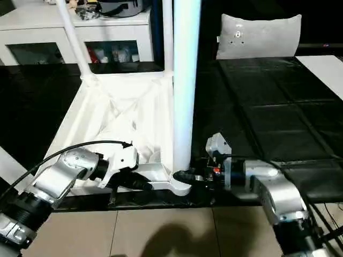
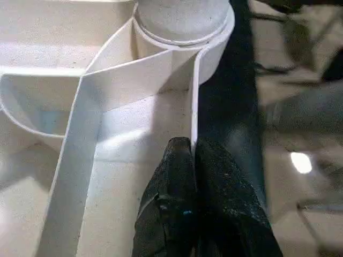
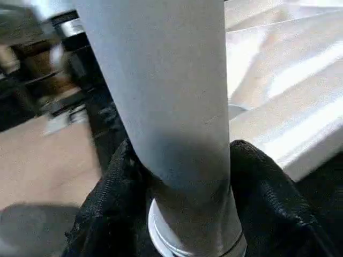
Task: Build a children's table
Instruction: Rotate leg to tighten
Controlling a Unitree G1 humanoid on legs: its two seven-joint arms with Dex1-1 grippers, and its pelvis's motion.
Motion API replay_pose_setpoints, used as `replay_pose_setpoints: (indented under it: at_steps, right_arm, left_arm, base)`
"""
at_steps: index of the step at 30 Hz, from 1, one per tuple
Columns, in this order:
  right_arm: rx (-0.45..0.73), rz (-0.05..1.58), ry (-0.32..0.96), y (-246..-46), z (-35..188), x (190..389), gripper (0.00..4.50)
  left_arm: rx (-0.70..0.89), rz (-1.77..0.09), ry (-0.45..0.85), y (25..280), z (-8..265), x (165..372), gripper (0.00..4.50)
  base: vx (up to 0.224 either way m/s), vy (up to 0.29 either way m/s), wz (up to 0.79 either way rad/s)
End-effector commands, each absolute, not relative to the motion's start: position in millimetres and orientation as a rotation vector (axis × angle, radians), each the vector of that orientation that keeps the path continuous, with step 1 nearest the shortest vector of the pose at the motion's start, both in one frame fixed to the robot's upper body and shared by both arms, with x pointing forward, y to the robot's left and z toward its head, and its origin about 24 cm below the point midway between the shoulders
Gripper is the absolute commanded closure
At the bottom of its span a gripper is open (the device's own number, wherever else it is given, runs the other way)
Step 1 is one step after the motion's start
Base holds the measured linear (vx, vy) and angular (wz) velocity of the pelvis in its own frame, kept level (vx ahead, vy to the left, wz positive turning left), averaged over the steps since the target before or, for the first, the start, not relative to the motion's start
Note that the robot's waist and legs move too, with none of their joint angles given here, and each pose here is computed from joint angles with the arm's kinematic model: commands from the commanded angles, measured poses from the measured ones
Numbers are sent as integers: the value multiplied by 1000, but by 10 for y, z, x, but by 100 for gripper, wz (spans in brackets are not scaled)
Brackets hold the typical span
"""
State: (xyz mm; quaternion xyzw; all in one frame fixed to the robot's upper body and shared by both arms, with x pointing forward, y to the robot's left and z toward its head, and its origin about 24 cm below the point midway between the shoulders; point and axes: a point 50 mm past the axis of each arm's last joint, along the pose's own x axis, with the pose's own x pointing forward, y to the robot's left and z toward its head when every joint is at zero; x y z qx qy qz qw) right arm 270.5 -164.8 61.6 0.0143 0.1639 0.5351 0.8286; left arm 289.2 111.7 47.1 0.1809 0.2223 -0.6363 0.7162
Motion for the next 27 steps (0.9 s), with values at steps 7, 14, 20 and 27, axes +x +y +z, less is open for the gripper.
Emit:
replay_pose_setpoints:
  at_steps: [7,14,20,27]
  right_arm:
    - [43,686,385,-1467,499,2935,257]
    - [96,615,322,-1374,523,2957,189]
    - [53,674,300,-1510,567,2915,141]
    - [-51,758,312,-1767,579,2879,97]
  left_arm:
    - [311,-1160,419,775,538,3094,450]
    - [295,-1088,413,639,516,3127,450]
    - [363,-1131,389,757,508,3116,450]
    - [425,-1241,396,877,489,3045,450]
  base:
    - [0,0,0]
    - [0,0,0]
    - [0,0,0]
    - [0,0,0]
